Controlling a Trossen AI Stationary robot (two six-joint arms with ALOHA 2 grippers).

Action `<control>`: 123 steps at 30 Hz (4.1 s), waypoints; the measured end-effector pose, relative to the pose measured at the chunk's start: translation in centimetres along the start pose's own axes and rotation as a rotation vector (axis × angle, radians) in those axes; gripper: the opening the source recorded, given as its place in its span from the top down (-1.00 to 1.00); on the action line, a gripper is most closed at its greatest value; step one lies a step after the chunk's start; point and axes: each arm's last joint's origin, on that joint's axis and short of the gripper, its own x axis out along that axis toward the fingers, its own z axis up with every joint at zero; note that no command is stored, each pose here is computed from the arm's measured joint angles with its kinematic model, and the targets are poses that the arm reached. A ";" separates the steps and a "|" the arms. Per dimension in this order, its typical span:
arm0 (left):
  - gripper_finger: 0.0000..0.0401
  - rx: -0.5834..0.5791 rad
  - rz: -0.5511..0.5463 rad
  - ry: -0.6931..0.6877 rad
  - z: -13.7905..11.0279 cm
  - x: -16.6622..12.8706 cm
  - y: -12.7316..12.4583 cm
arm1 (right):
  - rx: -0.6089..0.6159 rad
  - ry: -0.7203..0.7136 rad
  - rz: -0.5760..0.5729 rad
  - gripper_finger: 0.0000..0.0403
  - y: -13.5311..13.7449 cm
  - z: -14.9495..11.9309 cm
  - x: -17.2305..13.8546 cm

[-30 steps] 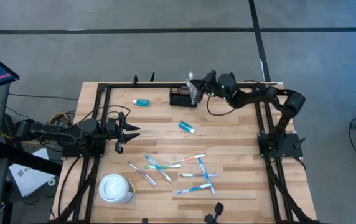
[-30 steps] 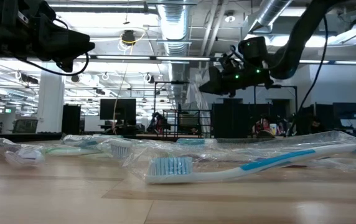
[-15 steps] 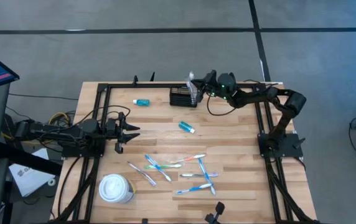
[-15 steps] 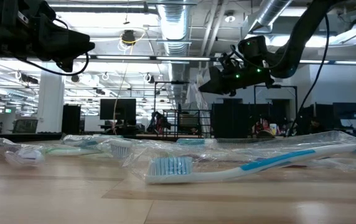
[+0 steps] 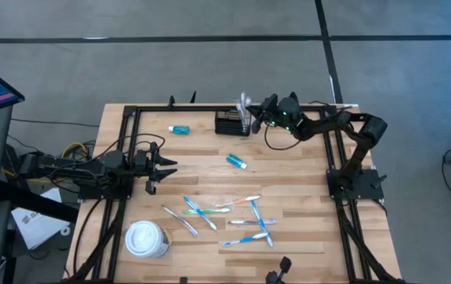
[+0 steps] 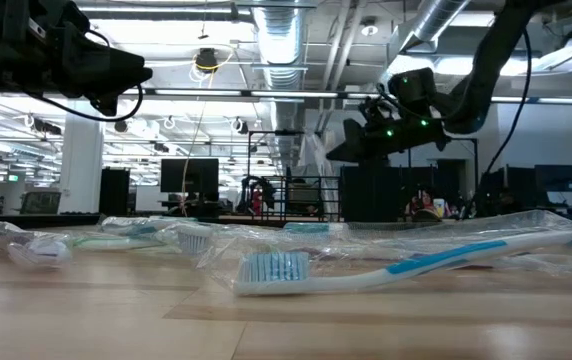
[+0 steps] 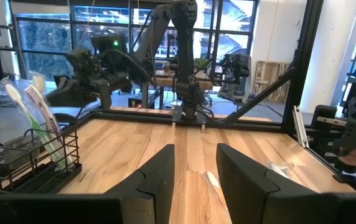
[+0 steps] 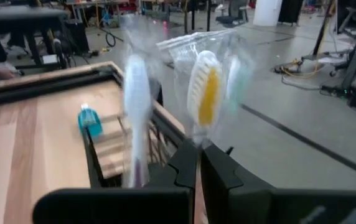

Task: Pick & Place toothbrushing station
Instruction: Put the orange toothbrush into the mesh organizer, then put the bottom blue mouthwash into the mesh organizer

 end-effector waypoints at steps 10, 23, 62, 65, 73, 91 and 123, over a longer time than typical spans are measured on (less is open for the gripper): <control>0.44 0.000 0.000 -0.001 0.0 0.0 0.0 | 0.025 -0.006 -0.021 1.00 -0.5 -1.0 -1.0; 0.44 0.000 0.000 -0.002 0.0 0.0 0.0 | -0.005 0.028 -0.010 0.73 -0.1 -1.5 -1.0; 0.44 0.005 -0.001 -0.003 0.0 0.0 0.0 | 0.003 0.199 0.097 0.09 -0.3 -0.5 -2.8; 0.44 0.006 0.000 -0.003 0.0 0.0 0.0 | -0.005 0.288 0.102 0.04 -0.2 -0.7 -3.4; 0.44 0.007 0.000 -0.005 0.0 0.0 0.0 | 0.020 0.458 0.120 0.11 0.5 -0.1 -5.8; 0.44 0.007 -0.001 -0.009 0.1 0.0 0.0 | -0.031 0.616 0.343 0.37 7.4 -0.1 -8.1; 0.44 0.006 -0.001 -0.010 0.1 0.0 0.0 | -0.013 0.652 0.280 0.41 15.5 -4.7 -6.7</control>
